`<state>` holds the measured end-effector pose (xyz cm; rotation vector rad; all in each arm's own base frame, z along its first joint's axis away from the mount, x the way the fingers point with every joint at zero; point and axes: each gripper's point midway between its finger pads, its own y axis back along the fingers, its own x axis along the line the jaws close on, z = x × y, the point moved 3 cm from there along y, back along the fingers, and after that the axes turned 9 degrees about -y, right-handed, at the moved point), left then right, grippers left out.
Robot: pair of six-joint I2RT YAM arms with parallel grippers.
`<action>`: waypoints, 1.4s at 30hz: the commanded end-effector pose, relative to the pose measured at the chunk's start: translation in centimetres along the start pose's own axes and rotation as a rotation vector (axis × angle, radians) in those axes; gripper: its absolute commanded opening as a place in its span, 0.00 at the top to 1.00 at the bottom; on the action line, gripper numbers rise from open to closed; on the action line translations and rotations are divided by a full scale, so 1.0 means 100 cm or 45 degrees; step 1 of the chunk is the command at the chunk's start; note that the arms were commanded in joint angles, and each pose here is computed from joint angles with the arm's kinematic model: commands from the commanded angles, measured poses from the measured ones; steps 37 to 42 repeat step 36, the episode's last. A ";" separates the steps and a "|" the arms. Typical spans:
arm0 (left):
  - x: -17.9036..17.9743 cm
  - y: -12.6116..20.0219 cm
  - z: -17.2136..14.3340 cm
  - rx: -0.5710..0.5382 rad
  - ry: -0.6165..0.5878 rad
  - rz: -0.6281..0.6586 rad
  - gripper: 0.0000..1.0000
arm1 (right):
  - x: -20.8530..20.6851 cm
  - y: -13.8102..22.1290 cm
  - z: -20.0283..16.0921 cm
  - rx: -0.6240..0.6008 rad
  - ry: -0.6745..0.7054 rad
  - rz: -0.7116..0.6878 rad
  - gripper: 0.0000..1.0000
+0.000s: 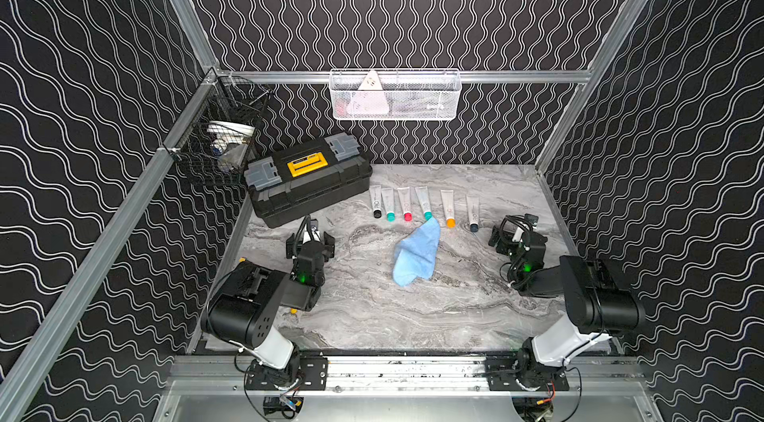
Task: Wipe the surface of the toothpaste tube
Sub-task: Reset both arms
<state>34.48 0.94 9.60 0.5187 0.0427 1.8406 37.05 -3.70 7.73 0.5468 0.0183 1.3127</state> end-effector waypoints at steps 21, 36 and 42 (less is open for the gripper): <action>-0.003 -0.021 0.001 -0.013 0.103 -0.122 0.01 | 0.011 -0.002 0.004 -0.010 0.050 0.064 0.00; -0.003 -0.021 0.002 -0.019 0.102 -0.124 0.01 | 0.010 -0.002 0.005 -0.012 0.049 0.061 0.00; -0.003 -0.021 0.002 -0.019 0.102 -0.124 0.01 | 0.010 -0.002 0.005 -0.012 0.049 0.061 0.00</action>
